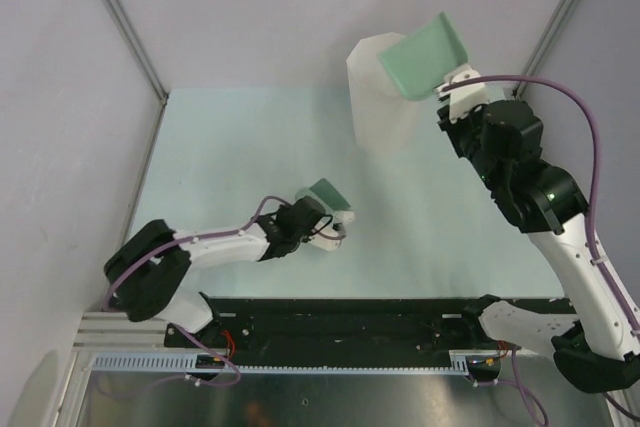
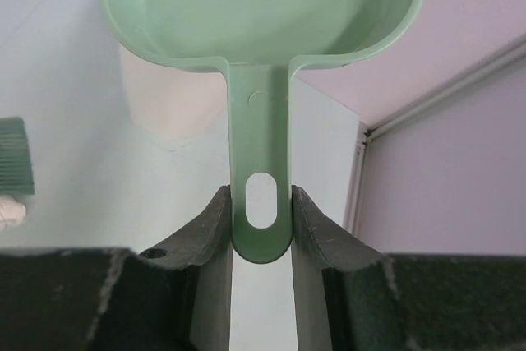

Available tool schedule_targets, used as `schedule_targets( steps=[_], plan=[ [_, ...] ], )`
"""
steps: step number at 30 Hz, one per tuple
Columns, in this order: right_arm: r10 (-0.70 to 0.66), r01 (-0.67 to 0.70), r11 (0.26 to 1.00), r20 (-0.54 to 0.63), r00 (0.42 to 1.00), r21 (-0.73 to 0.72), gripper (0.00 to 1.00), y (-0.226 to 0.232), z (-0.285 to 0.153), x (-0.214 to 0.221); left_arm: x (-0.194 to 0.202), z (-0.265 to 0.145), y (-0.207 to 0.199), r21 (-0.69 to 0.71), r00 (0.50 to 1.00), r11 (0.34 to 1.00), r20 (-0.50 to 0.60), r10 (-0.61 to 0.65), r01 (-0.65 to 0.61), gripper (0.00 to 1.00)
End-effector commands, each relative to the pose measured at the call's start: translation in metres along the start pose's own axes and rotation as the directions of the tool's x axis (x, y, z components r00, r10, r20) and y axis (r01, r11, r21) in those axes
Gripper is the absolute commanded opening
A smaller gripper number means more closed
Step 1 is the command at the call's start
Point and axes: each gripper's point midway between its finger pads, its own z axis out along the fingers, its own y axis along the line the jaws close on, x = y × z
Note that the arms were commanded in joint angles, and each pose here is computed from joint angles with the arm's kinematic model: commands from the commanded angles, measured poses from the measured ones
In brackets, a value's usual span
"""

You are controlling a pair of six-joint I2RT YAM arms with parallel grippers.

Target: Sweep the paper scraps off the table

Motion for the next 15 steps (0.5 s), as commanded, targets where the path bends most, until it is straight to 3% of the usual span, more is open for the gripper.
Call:
schedule_targets(
  steps=[1, 3, 4, 6, 7, 10, 15],
  plan=[
    [0.032, -0.031, 0.999, 0.041, 0.999, -0.02, 0.0, 0.003, -0.008, -0.021, 0.039, -0.014, -0.058, 0.183, 0.996, 0.982, -0.091, -0.023, 0.039, 0.0],
    [0.055, -0.054, 0.996, 0.008, 0.998, -0.075, 0.0, 0.013, -0.008, -0.024, 0.039, -0.019, -0.041, 0.157, 0.988, 0.978, -0.095, -0.125, 0.139, 0.0],
    [0.034, -0.041, 0.993, -0.061, 0.998, -0.111, 0.0, 0.021, -0.01, -0.011, 0.033, -0.023, -0.013, 0.123, 0.976, 0.968, -0.064, -0.21, 0.216, 0.0],
    [0.047, -0.07, 0.981, -0.124, 0.991, -0.182, 0.0, 0.038, -0.013, -0.007, 0.032, -0.032, 0.004, 0.133, 0.936, 0.926, -0.06, -0.348, 0.353, 0.0],
    [0.025, -0.073, 0.968, -0.194, 0.981, -0.241, 0.0, 0.052, -0.023, 0.008, 0.027, -0.038, 0.033, 0.122, 0.898, 0.891, -0.01, -0.44, 0.438, 0.0],
    [0.093, -0.195, 0.918, -0.291, 0.952, -0.345, 0.0, 0.085, -0.048, 0.023, 0.026, -0.054, 0.057, 0.185, 0.777, 0.766, 0.019, -0.629, 0.615, 0.0],
    [0.265, -0.419, 0.842, -0.416, 0.87, -0.339, 0.0, 0.117, -0.079, 0.061, 0.015, -0.072, 0.055, 0.343, 0.628, 0.59, 0.0, -0.778, 0.731, 0.0]
  ],
)
